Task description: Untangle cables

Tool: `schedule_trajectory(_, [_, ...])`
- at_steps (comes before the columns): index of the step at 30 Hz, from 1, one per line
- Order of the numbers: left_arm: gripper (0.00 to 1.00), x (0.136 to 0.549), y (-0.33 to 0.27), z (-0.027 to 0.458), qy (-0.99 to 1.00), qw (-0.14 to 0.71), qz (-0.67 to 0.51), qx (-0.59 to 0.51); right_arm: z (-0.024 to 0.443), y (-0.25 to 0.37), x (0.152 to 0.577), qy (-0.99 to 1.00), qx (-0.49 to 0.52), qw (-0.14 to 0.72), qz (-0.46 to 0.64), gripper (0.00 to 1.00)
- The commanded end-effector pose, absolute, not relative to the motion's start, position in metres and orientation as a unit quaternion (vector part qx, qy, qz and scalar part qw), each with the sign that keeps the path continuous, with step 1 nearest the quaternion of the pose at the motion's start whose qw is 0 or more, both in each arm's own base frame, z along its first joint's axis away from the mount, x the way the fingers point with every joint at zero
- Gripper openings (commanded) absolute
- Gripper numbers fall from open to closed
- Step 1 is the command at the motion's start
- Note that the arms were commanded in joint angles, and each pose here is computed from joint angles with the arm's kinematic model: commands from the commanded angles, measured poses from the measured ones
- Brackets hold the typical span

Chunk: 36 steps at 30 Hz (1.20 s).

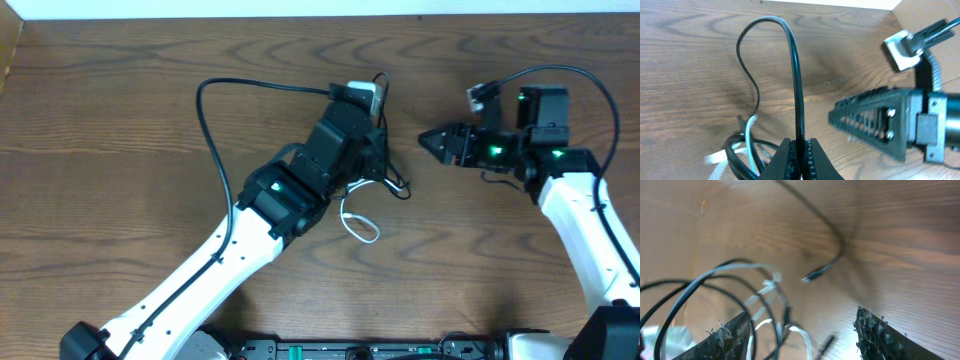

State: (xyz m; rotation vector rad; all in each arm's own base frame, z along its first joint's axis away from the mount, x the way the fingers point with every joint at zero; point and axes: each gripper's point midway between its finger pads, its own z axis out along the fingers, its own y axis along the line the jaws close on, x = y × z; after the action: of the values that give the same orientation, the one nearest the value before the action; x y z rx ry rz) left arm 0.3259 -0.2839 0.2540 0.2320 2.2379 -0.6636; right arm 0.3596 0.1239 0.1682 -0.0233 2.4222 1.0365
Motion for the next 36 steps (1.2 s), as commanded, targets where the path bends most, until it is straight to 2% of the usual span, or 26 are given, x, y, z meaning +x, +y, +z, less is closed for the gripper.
schedule_trajectory(1, [0.07,0.332,-0.268,0.282,0.863,0.42,-0.268,0.086,0.178,0.159,0.346,0.876,-0.062,0.24,0.413,0.64])
schedule_trajectory(7, [0.08,0.346,-0.241,0.278,0.873,0.411,-0.262,0.037,0.181,0.169,0.345,0.871,-0.088,0.249,0.414,0.65])
schedule_trajectory(11, [0.07,0.344,-0.229,0.267,0.887,0.372,-0.274,0.012,0.211,0.197,0.322,0.792,-0.245,0.286,0.481,0.66])
schedule_trajectory(16, [0.07,0.338,-0.229,0.261,0.893,0.343,-0.291,-0.001,0.214,0.231,0.297,0.744,-0.352,0.299,0.483,0.65])
schedule_trajectory(19, [0.07,0.337,-0.231,0.261,0.892,0.336,-0.301,0.0,0.21,0.245,0.287,0.733,-0.38,0.293,0.481,0.62])
schedule_trajectory(22, [0.07,0.333,-0.235,0.261,0.892,0.325,-0.314,0.006,0.194,0.256,0.285,0.746,-0.386,0.276,0.468,0.56])
schedule_trajectory(23, [0.08,0.332,-0.235,0.261,0.893,0.324,-0.314,0.006,0.188,0.258,0.285,0.75,-0.386,0.27,0.465,0.52])
schedule_trajectory(24, [0.08,0.332,-0.235,0.26,0.893,0.322,-0.314,0.005,0.184,0.259,0.287,0.753,-0.384,0.268,0.462,0.43])
schedule_trajectory(25, [0.07,0.331,-0.234,0.259,0.895,0.32,-0.312,0.004,0.17,0.255,0.3,0.786,-0.351,0.26,0.438,0.09])
schedule_trajectory(26, [0.07,0.331,-0.234,0.259,0.895,0.32,-0.311,0.004,0.163,0.249,0.31,0.811,-0.318,0.257,0.419,0.01])
schedule_trajectory(29, [0.08,0.333,-0.224,0.252,0.903,0.323,-0.284,-0.009,0.155,0.224,0.332,0.859,-0.233,0.261,0.374,0.01])
schedule_trajectory(36, [0.07,0.335,-0.184,0.23,0.926,0.33,-0.176,-0.05,0.188,0.184,0.343,0.863,-0.173,0.299,0.369,0.01])
